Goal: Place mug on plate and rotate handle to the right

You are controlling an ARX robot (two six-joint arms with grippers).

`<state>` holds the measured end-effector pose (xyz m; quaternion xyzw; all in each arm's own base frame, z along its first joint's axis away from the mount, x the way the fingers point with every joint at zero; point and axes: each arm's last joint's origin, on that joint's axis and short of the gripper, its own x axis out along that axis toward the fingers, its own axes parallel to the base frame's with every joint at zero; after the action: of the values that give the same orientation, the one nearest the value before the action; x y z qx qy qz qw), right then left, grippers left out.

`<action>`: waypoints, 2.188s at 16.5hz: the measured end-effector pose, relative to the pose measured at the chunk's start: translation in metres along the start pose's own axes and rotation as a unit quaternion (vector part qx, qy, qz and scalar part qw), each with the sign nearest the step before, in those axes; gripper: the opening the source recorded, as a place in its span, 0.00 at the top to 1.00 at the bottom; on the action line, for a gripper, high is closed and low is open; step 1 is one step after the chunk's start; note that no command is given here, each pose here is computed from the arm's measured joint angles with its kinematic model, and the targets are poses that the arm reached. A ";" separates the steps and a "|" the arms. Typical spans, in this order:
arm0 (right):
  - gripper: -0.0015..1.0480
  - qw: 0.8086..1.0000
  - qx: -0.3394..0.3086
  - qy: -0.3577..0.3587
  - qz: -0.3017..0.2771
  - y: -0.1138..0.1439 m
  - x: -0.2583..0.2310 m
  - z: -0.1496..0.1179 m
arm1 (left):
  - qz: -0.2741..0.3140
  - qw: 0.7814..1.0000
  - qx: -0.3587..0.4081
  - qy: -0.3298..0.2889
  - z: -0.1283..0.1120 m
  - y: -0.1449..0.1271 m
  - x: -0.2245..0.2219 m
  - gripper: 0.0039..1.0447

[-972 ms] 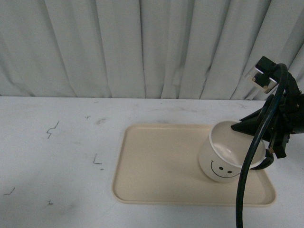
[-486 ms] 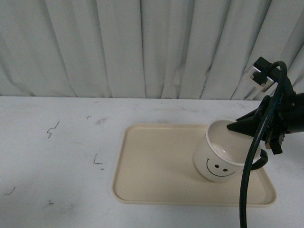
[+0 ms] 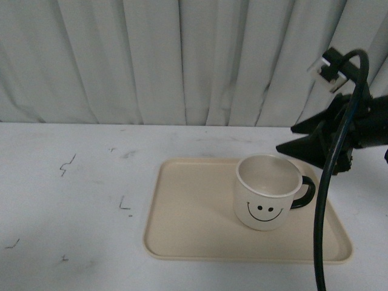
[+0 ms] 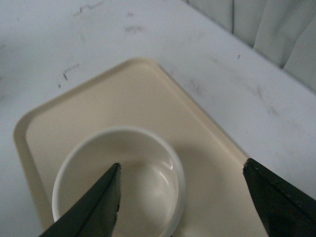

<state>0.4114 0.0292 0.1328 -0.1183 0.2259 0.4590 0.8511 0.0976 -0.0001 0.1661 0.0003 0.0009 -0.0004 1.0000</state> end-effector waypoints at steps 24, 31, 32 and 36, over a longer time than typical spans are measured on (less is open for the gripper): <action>0.98 0.856 0.114 -0.216 -0.456 0.176 -0.143 -0.032 | 0.000 1.000 0.000 0.000 0.000 0.000 0.000 0.06; 0.98 0.851 0.113 -0.222 -0.462 0.206 -0.164 -0.057 | 0.000 1.000 0.000 0.000 0.000 0.000 0.000 0.06; 0.98 0.852 0.114 -0.219 -0.461 0.208 -0.165 -0.058 | 0.000 1.000 0.000 0.000 0.000 0.000 0.000 0.06; 0.98 0.852 0.114 -0.219 -0.461 0.212 -0.168 -0.059 | 0.000 1.000 0.000 0.000 0.000 0.000 0.000 0.06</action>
<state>0.1379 -0.0001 0.1651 -0.0072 0.0041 -0.0013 1.0000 0.0976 -0.0001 0.1661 0.0003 0.0009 -0.0004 1.0000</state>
